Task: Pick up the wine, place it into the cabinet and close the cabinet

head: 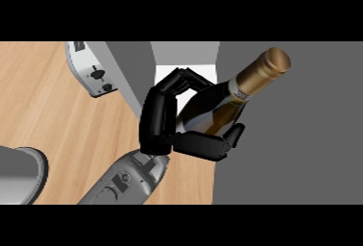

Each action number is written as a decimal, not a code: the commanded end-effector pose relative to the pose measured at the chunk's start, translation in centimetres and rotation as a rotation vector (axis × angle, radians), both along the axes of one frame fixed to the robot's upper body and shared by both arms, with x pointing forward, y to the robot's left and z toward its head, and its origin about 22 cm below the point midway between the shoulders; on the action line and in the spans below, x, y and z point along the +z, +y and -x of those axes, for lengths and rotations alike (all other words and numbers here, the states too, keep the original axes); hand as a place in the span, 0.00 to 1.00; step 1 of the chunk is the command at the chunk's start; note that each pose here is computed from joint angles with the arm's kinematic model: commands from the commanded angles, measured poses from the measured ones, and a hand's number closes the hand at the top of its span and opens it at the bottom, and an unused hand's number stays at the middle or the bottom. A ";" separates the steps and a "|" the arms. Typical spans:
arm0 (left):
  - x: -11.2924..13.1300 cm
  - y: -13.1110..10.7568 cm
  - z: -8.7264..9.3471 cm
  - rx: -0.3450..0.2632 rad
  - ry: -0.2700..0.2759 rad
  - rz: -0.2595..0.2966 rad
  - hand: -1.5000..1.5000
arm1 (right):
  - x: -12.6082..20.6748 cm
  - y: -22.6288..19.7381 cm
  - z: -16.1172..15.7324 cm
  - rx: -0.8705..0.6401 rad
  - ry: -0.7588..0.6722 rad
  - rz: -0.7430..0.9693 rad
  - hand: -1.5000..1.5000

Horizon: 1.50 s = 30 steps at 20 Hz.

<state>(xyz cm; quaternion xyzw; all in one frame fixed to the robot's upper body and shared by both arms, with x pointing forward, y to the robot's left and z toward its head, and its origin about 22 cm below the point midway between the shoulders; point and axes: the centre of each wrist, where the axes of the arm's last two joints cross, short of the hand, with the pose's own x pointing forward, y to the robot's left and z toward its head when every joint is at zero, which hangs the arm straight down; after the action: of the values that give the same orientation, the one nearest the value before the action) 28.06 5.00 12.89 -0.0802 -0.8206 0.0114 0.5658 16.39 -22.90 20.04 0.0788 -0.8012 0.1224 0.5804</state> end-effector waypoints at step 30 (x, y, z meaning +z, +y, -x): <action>-9.7 3.5 -5.7 0.194 0.021 -0.055 1.00 | 1.1 -1.5 3.0 0.032 -0.066 -0.021 0.00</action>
<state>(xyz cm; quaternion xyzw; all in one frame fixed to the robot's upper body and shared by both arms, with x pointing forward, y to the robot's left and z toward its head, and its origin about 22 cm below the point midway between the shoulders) 32.17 6.75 3.87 -0.0018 -0.8192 0.0292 0.5727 16.48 -23.17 19.92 0.0779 -0.8040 0.1227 0.5766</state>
